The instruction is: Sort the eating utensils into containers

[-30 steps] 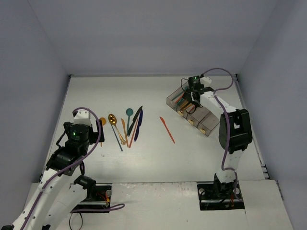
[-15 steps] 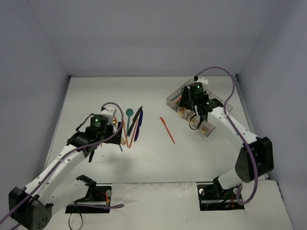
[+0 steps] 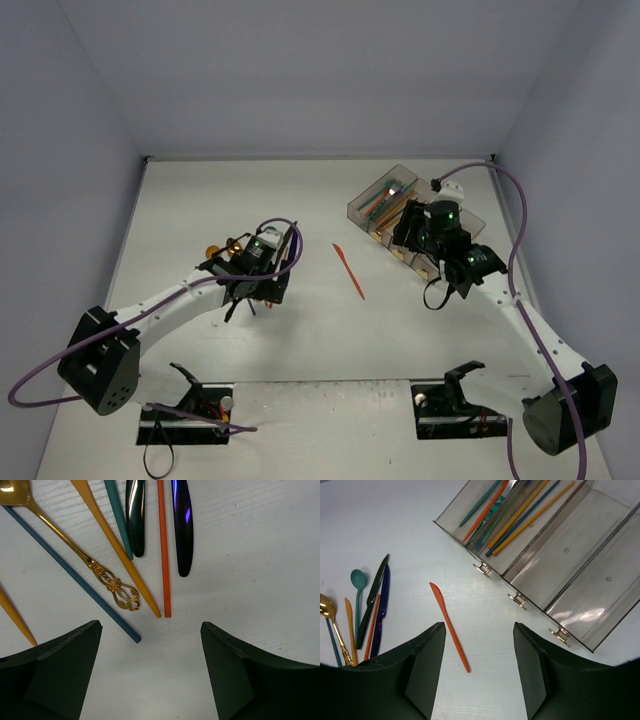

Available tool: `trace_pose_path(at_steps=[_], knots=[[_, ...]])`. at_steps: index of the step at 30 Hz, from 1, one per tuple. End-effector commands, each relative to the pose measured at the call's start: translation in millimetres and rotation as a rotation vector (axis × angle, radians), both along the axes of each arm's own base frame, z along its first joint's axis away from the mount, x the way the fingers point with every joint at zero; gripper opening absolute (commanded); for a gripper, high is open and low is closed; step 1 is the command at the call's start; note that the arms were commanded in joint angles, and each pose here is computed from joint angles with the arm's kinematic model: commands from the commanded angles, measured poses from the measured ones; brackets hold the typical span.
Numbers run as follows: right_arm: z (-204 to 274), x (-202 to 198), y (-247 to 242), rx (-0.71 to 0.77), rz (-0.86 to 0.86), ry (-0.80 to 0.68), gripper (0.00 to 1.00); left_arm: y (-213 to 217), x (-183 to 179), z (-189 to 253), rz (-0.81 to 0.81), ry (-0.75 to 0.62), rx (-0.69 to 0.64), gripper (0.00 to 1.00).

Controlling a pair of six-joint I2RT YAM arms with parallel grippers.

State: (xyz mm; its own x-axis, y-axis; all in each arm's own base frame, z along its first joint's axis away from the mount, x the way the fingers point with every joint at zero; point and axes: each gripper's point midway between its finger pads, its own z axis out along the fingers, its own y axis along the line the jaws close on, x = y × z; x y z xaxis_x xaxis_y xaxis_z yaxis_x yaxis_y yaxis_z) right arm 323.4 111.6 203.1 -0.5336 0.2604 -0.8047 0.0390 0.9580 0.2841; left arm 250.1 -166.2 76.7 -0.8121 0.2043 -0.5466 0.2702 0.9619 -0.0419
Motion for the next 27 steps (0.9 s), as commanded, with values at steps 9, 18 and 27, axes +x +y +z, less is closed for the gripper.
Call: trace_pose_path(at_steps=[9, 18, 27], knots=[[-9, -13, 3, 0.04, 0.045, 0.001, 0.54, -35, 42, 0, -0.01, -0.065, -0.019, 0.47], [-8, -17, 4, 0.045, 0.061, 0.001, 0.54, -38, 51, -27, -0.003, -0.007, 0.048, 0.3], [-5, -20, 0, 0.044, 0.053, -0.004, 0.55, -34, 35, -49, 0.01, 0.076, 0.067, 0.24]])
